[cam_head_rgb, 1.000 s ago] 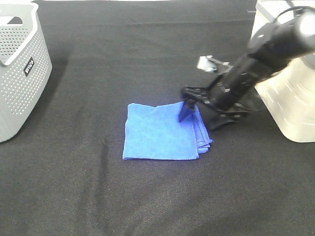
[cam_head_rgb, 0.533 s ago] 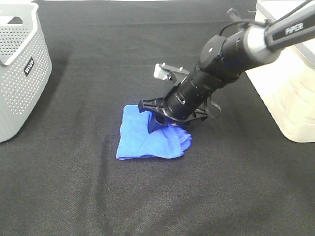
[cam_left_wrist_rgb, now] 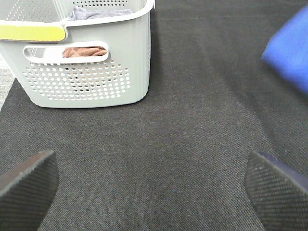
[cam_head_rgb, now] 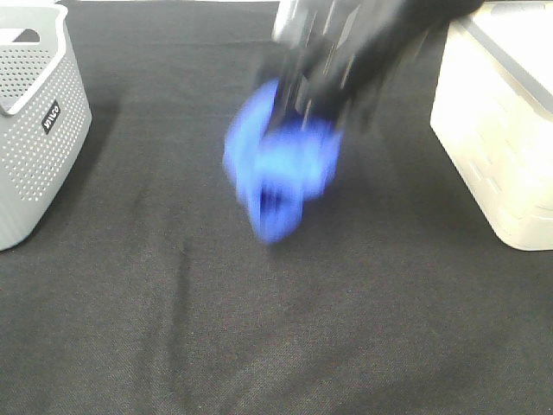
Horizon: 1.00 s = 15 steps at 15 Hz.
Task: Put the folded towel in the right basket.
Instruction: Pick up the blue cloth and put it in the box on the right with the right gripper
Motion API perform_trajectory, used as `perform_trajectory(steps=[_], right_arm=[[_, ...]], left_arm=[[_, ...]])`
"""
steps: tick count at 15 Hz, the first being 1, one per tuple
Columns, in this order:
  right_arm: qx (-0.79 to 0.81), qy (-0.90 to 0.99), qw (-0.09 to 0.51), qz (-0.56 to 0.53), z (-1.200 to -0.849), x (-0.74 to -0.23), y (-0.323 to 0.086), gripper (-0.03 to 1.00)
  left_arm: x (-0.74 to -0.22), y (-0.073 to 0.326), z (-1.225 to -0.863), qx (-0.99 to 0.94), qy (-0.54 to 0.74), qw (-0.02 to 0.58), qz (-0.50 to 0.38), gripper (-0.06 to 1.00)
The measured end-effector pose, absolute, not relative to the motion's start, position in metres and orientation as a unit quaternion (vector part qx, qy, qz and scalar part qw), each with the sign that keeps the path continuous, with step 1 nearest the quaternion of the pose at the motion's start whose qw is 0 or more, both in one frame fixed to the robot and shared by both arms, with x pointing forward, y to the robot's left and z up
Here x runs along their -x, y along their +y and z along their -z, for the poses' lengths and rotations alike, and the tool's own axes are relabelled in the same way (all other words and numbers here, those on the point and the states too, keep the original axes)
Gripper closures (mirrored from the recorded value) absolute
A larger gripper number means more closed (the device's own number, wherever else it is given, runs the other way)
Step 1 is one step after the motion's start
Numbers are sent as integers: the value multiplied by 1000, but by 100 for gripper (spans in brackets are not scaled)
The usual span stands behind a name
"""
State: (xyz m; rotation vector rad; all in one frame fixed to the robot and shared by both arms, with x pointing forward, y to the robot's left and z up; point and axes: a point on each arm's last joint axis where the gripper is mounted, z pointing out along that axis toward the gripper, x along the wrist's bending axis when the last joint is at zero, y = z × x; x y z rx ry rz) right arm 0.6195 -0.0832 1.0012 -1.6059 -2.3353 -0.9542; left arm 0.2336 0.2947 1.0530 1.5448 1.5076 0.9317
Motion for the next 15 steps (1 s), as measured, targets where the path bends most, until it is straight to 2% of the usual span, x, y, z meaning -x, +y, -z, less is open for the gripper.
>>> perform_trajectory(steps=[1,3,5,6,8,9,12,13,15], right_arm=[[523,-768,50,367,-1062,-629,-105,73],[524,-735,-6,430,-1137,-640,-151,73],[548,-694,-71,463,-1191,-645,-209,73],[548,-694,-71,463,-1191,-645,-209,73],[586,-666,-133,443,-1216,-644,-275,73],[623,-650,-169,402,-1215,-641,-320,73],[688,-614,-237,305,-1206,-632,-387,73],[698,-610,-249,281,-1203,-632,-399,73],[706,-615,-237,259,-1190,-637,-404,73]], left_arm=[[-234,295,-1053,-606,592,385,-366,-3],[-234,295,-1053,-606,592,385,-366,-3],[-234,295,-1053,-606,592,385,-366,-3],[-234,295,-1053,-606,592,385,-366,-3],[-234,295,-1053,-606,592,385,-366,-3],[-234,295,-1053,-606,592,385,-366,-3],[-234,295,-1053,-606,592,385,-366,-3],[-234,295,-1053,-606,592,385,-366,-3],[-234,295,-1053,-606,592,385,-366,-3]])
